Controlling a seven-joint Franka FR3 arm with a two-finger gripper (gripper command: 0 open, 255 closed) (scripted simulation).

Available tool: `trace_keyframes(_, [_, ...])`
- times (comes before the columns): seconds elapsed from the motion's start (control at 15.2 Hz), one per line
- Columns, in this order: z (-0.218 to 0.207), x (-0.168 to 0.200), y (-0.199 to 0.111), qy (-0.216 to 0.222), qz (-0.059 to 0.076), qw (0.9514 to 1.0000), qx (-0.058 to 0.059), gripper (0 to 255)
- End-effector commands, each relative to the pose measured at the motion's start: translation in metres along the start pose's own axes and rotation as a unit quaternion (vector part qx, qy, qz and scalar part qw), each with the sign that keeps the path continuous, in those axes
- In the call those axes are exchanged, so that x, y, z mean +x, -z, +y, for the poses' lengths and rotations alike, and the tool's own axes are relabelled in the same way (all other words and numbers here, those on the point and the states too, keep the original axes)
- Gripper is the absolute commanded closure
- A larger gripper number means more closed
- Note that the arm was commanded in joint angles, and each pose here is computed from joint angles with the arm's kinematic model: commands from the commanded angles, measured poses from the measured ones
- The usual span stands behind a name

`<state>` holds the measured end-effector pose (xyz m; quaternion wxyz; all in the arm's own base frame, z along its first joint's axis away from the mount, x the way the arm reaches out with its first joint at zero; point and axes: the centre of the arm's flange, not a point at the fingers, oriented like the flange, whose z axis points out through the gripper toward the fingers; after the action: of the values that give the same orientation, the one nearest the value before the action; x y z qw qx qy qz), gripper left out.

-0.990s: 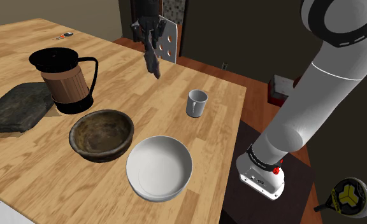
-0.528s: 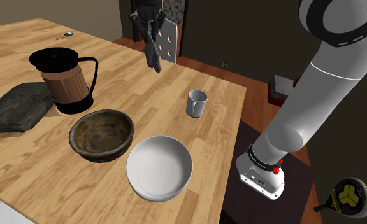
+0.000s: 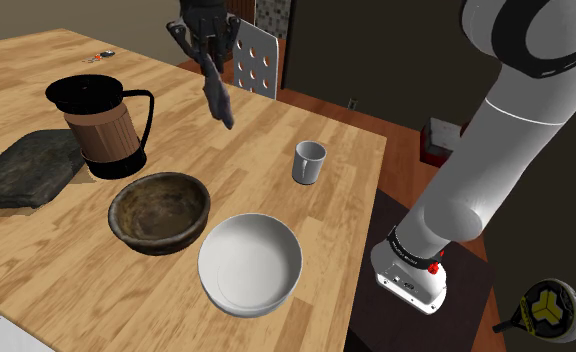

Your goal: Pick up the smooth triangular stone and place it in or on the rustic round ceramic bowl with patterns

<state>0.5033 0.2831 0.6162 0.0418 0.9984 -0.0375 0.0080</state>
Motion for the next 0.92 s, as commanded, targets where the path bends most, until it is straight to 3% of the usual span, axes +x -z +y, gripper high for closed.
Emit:
trace_keyframes(0.0, [-0.021,-0.013,0.01,-0.001,0.0,1.0,0.0,255])
trace_keyframes(0.86, [-0.165,-0.096,0.052,-0.001,0.0,1.0,0.0,255])
